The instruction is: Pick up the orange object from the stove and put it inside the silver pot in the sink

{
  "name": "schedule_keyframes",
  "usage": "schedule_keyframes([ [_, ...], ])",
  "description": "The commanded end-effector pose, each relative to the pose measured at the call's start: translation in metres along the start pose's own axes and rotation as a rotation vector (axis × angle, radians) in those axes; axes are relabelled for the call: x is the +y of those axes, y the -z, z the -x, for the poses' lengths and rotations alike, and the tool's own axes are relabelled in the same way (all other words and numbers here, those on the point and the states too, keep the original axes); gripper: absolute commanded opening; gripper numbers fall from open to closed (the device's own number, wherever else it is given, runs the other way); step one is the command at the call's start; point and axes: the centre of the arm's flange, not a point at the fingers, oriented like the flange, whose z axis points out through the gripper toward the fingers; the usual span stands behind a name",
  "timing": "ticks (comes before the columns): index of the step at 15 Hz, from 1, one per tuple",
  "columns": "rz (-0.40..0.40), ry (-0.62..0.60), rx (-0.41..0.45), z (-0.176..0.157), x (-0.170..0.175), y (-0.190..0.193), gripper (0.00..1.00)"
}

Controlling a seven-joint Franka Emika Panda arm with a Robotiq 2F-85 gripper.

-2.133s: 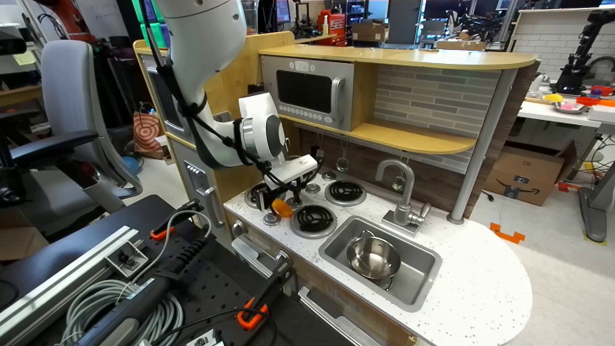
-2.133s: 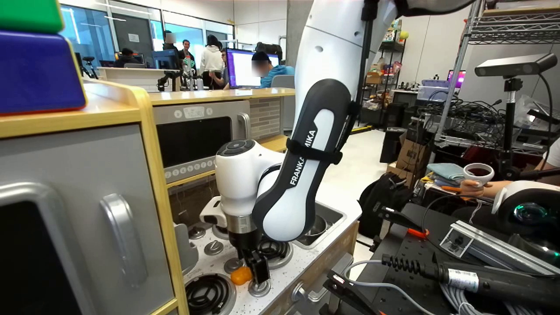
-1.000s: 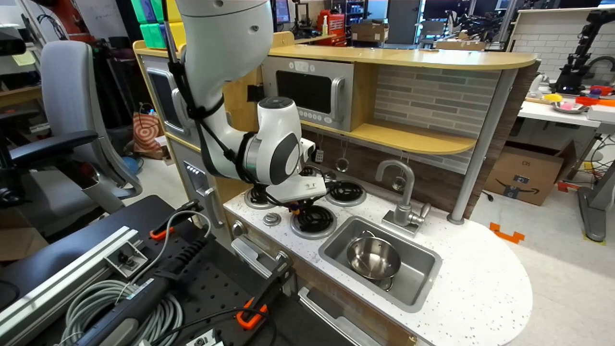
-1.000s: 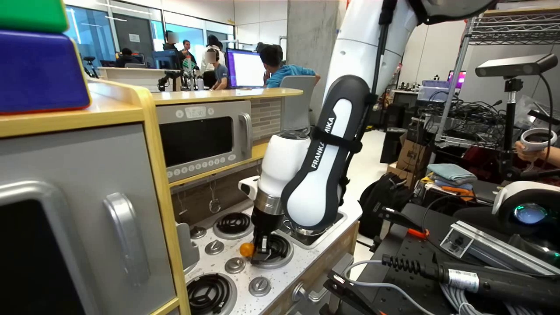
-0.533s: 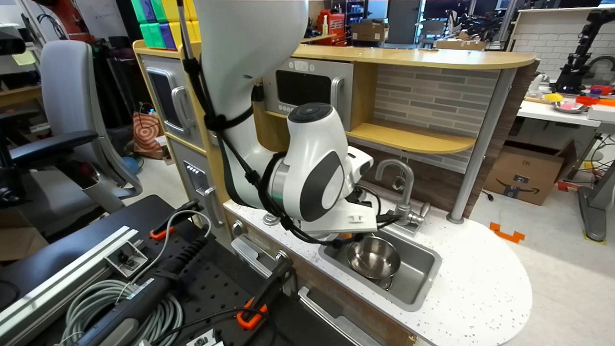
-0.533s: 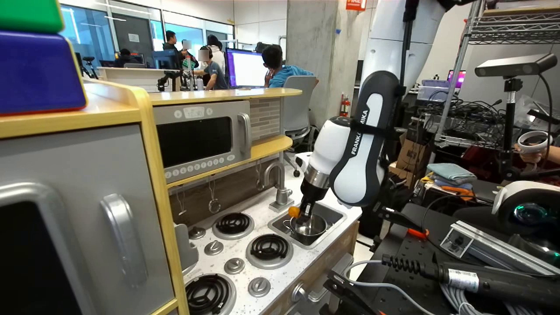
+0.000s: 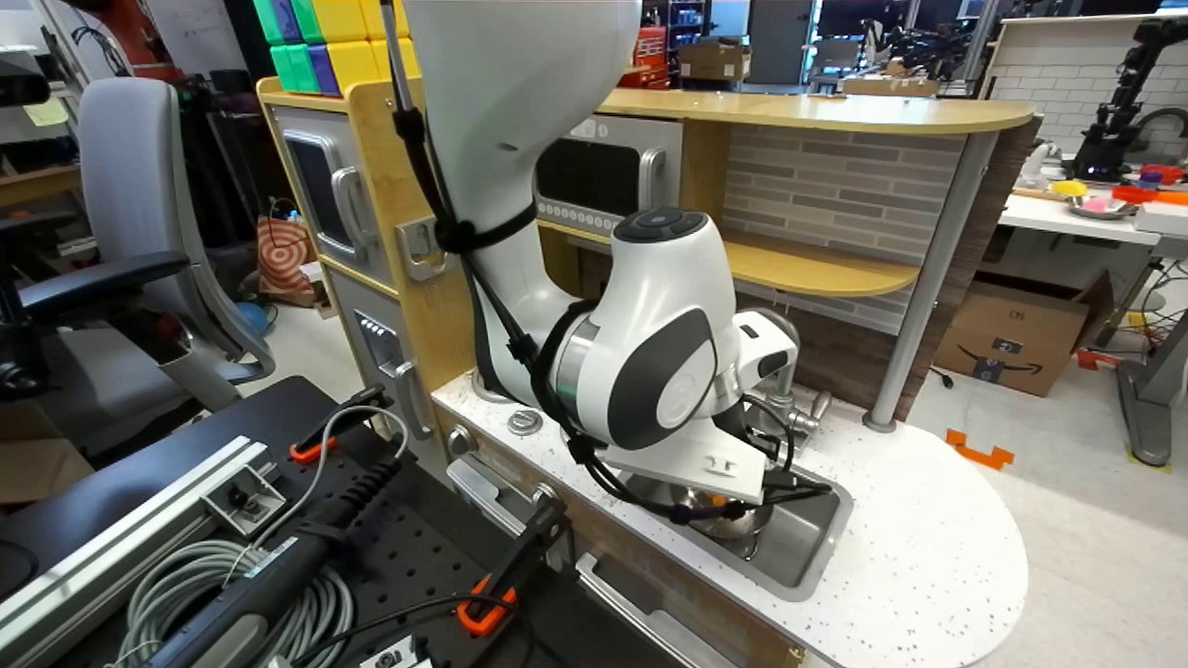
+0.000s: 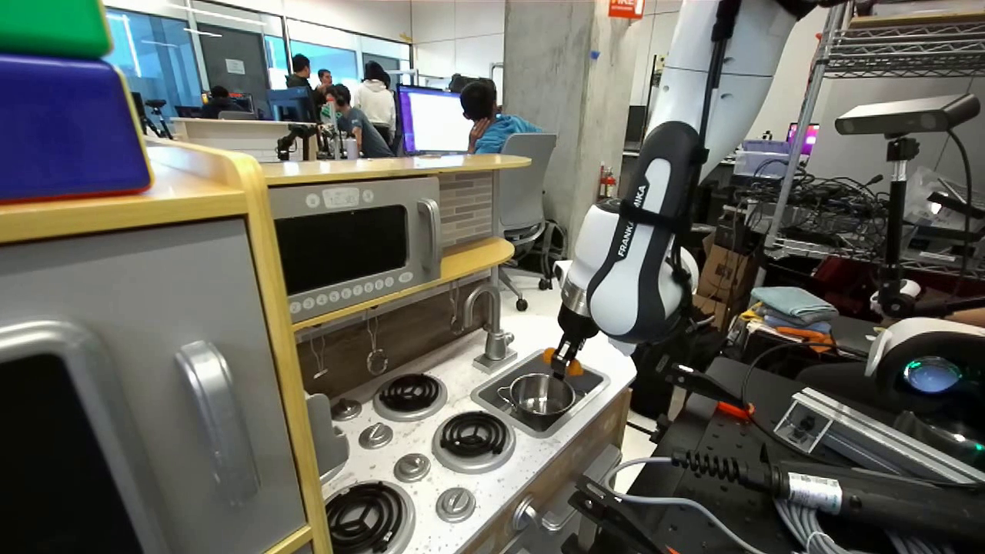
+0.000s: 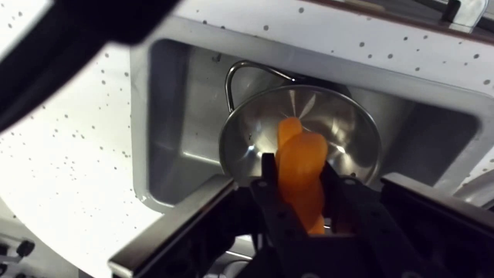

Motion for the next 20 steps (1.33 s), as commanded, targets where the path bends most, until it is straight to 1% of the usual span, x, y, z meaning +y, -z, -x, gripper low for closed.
schedule_keyframes([
  [1, -0.001, -0.199, -0.05, -0.02, -0.006, -0.042, 0.07],
  [6, -0.02, -0.474, -0.1, -0.04, -0.017, -0.077, 0.07],
  [10, -0.023, -0.591, -0.121, -0.049, -0.018, -0.087, 0.07],
  [11, -0.022, -0.599, -0.13, -0.05, -0.019, -0.089, 0.27],
  [12, -0.021, -0.61, -0.136, -0.051, -0.017, -0.092, 0.52],
  [13, -0.02, -0.616, -0.142, -0.051, -0.018, -0.093, 0.53],
  [14, -0.017, -0.616, -0.141, -0.051, -0.019, -0.092, 0.56],
  [15, -0.026, -0.613, -0.142, -0.049, -0.022, -0.085, 0.62],
  [16, -0.028, -0.599, -0.127, -0.047, -0.027, -0.073, 0.71],
  [18, -0.027, -0.575, -0.084, -0.04, -0.039, -0.048, 0.86],
  [20, -0.036, -0.539, -0.035, -0.029, -0.049, -0.015, 0.98],
])
